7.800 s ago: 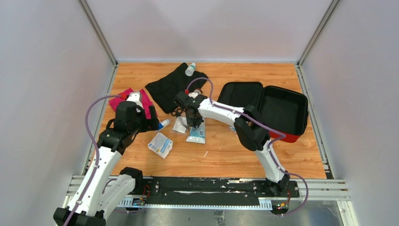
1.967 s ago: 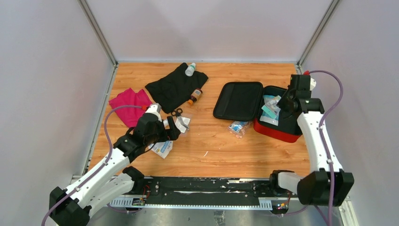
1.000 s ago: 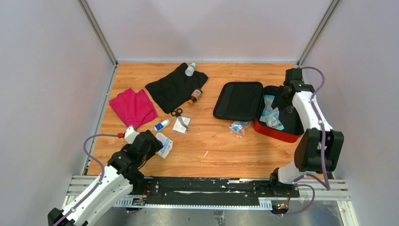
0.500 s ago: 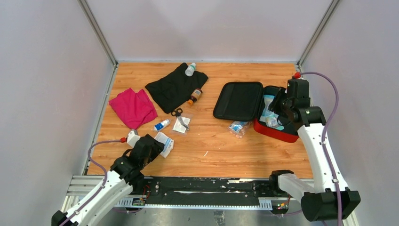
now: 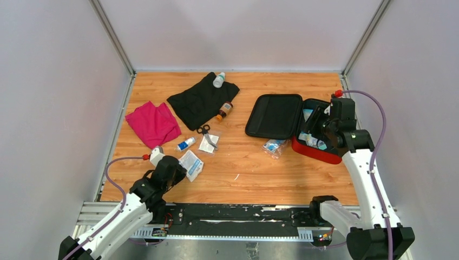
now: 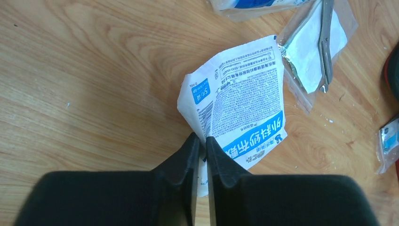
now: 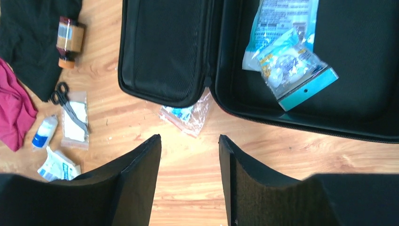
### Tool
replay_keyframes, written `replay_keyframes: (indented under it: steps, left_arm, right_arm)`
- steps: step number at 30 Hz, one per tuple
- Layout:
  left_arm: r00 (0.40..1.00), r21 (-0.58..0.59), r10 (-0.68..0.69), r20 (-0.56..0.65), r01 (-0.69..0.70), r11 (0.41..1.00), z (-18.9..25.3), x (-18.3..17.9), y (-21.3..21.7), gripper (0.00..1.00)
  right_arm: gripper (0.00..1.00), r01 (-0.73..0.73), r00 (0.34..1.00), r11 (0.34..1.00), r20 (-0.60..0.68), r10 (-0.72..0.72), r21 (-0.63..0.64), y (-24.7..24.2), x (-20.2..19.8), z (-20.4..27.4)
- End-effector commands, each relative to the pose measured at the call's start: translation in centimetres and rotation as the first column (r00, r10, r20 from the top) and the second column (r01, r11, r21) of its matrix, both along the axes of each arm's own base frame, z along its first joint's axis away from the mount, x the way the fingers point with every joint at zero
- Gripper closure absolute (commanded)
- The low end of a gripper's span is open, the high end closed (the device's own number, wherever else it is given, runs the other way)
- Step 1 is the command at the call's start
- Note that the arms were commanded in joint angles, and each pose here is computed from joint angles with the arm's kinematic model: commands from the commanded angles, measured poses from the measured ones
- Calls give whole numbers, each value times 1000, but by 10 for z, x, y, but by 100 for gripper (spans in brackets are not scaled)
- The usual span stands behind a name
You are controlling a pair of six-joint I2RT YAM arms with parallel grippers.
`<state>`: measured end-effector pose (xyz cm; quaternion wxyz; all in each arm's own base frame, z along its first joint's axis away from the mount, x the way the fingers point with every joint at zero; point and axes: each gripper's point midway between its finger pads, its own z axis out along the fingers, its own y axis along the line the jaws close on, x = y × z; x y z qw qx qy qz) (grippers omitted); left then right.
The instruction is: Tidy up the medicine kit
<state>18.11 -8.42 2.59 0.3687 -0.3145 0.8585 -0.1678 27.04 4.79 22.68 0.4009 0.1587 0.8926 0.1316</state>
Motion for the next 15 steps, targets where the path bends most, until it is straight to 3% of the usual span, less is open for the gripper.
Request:
replay_keyframes:
  steps: [1,4,11,15]
  left_arm:
    - [997,60,-78,16,77,995,4,3,-3,90]
    - [986,66,-159,42,156,986,13,7,-13,100]
    - [902,68,-393,181,387,920,62,12,-48,100]
    - [839,59,-478,260,481,875,91,13,-66,100]
  right_arm:
    - [46,-94,995,994,-12,95,48,17,-12,-13]
    - [44,-130,992,986,21,128,106,29,-13,-15]
    - [43,-10,997,997,73,5,79,11,-6,-17]
    - [42,-211,975,972,92,202,105,37,-14,-15]
